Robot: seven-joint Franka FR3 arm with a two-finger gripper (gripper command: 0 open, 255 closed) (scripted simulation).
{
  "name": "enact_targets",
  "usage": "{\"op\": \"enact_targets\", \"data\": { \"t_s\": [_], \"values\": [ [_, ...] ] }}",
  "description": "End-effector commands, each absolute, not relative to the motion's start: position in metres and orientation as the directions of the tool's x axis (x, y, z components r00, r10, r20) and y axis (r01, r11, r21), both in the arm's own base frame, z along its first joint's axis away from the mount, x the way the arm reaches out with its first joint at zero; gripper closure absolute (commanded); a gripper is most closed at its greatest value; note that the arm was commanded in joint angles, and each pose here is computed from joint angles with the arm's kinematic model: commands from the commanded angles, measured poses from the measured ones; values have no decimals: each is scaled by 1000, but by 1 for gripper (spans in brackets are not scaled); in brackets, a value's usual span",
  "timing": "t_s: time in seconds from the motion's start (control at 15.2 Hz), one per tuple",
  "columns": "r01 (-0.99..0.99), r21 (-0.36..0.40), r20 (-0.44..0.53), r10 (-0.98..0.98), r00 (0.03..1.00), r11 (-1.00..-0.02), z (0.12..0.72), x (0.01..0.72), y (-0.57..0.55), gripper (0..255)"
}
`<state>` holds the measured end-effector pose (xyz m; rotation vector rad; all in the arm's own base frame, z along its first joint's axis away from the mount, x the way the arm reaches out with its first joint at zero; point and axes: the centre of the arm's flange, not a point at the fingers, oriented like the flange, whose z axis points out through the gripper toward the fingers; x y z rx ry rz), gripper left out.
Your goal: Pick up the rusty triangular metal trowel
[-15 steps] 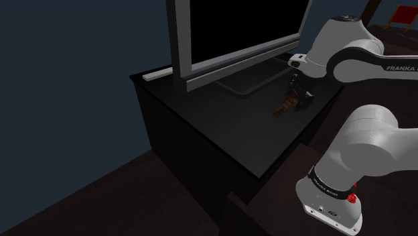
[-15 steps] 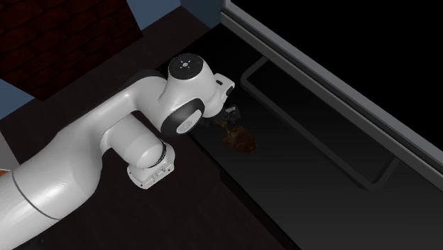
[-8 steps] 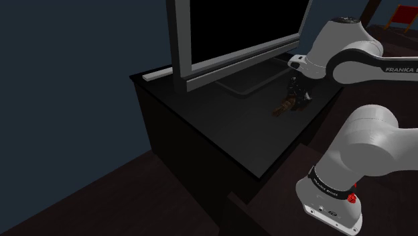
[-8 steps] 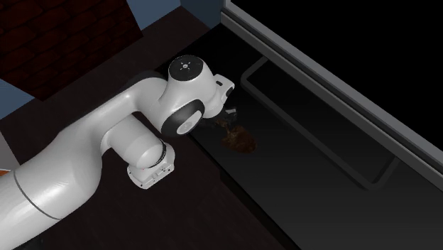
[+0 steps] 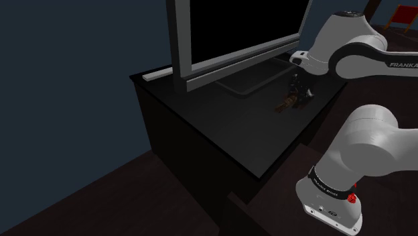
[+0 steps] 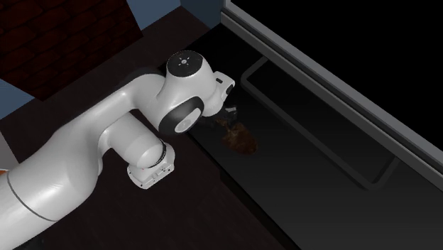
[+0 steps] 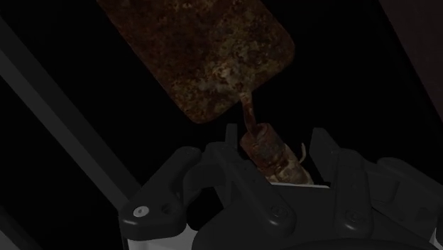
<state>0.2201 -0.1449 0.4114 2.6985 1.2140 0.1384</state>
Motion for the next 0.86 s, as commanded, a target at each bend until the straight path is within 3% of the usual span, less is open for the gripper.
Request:
{"op": "enact_targets", "data": {
  "t_s": [0.0, 0.79],
  "values": [
    [732, 200, 12, 749, 662, -651, 423, 221, -144, 255],
    [732, 200, 12, 749, 662, -651, 476, 221, -144, 255]
  ]
}}
